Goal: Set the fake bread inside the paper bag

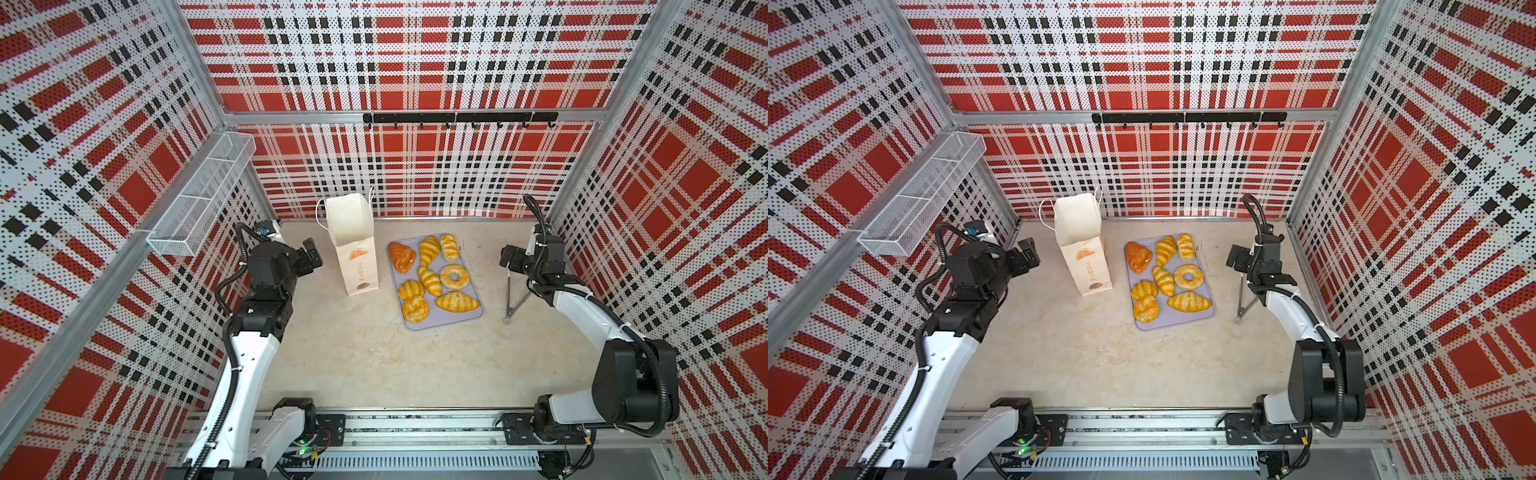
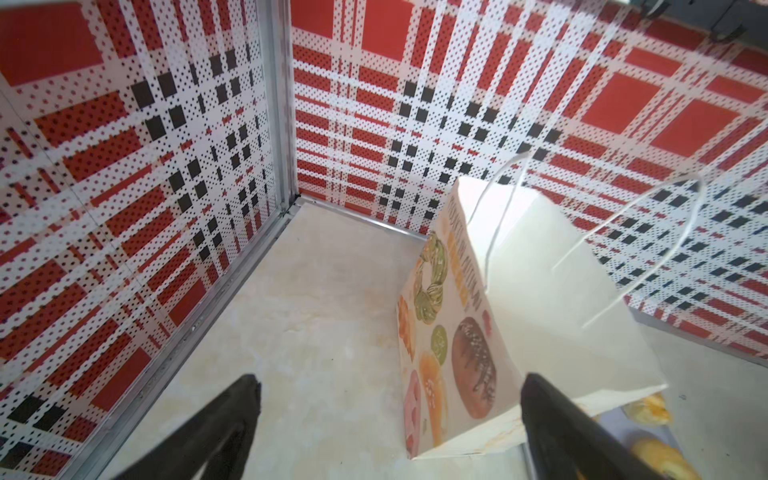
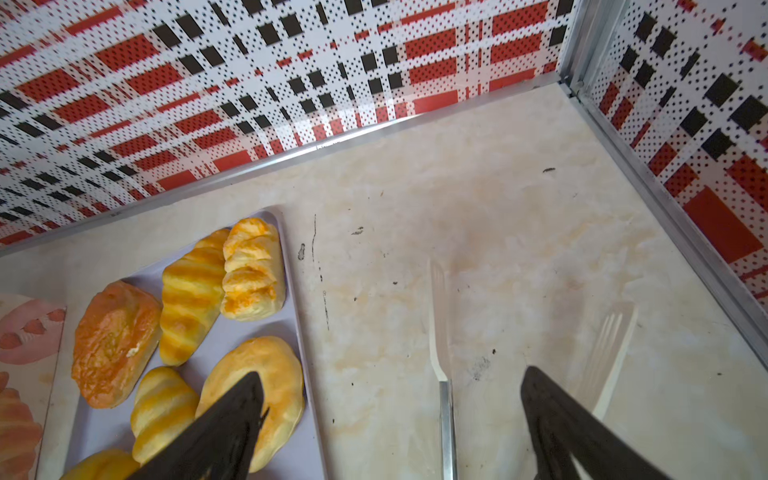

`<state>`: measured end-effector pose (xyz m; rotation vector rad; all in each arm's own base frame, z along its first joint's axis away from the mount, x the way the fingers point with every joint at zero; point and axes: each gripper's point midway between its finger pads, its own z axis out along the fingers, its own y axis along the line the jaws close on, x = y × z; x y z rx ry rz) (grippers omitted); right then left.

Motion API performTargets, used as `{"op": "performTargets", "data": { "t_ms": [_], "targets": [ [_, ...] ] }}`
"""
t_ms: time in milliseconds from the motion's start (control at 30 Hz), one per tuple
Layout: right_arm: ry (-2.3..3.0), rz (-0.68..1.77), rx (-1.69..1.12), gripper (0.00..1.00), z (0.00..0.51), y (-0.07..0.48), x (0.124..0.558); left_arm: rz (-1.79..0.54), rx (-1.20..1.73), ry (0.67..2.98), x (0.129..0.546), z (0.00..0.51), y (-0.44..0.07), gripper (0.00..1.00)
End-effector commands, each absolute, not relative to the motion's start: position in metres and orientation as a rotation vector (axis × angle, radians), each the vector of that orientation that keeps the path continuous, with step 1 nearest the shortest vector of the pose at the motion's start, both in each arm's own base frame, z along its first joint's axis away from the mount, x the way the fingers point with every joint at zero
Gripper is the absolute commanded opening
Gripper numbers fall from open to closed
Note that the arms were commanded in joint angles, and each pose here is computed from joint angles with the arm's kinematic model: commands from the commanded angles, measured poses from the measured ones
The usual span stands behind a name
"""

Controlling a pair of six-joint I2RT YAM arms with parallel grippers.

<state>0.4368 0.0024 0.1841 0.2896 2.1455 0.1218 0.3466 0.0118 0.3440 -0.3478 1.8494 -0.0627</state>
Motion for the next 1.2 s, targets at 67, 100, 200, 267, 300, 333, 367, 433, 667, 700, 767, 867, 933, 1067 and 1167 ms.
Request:
{"op": "performTargets", "data": {
  "t_ms": [67,100,200,267,300,333,367,433,667,700,767,867,933,1067,1167],
  "targets": [
    [2.208,0.032,0.287,0.95,0.184,-0.008,0.438,-0.083,-0.35,1.976,0.361,0.351,-0.008,0.99],
    [2.214,0.024,0.288,0.95,0.184,-0.009,0.438,-0.096,-0.347,1.99,0.367,0.355,-0.012,0.98],
    [2.223,-0.002,0.29,0.94,0.185,-0.011,0.437,-0.094,-0.35,2.049,0.384,0.354,-0.019,0.95],
    [2.23,-0.016,0.299,0.94,0.184,-0.013,0.434,-0.084,-0.353,2.091,0.394,0.348,-0.023,0.91],
    [2.231,-0.021,0.306,0.94,0.184,-0.015,0.432,-0.084,-0.35,2.11,0.4,0.345,-0.026,0.88],
    [2.234,-0.022,0.312,0.94,0.183,-0.015,0.431,-0.086,-0.348,2.126,0.405,0.342,-0.028,0.86],
    [2.238,-0.024,0.317,0.94,0.182,-0.015,0.43,-0.085,-0.353,2.141,0.409,0.338,-0.029,0.83],
    [2.25,-0.024,0.327,0.94,0.179,-0.015,0.426,-0.077,-0.371,2.18,0.417,0.328,-0.03,0.78],
    [2.273,-0.05,0.358,0.94,0.175,-0.02,0.416,-0.095,-0.393,2.244,0.44,0.308,-0.039,0.65],
    [2.275,-0.058,0.361,0.94,0.176,-0.021,0.414,-0.096,-0.403,2.252,0.443,0.304,-0.038,0.63],
    [2.283,-0.065,0.361,0.94,0.176,-0.021,0.411,-0.114,-0.411,2.264,0.45,0.298,-0.041,0.6],
    [2.291,-0.067,0.361,0.94,0.177,-0.021,0.408,-0.133,-0.41,2.287,0.458,0.29,-0.045,0.5],
    [2.299,-0.093,0.373,0.94,0.176,-0.025,0.404,-0.139,-0.414,2.295,0.462,0.286,-0.047,0.42],
    [2.322,-0.119,0.393,0.94,0.172,-0.029,0.393,-0.125,-0.425,2.297,0.465,0.283,-0.044,0.35],
    [2.341,-0.13,0.418,0.94,0.168,-0.031,0.386,-0.138,-0.449,2.294,0.465,0.282,-0.038,0.26]
  ]
}}
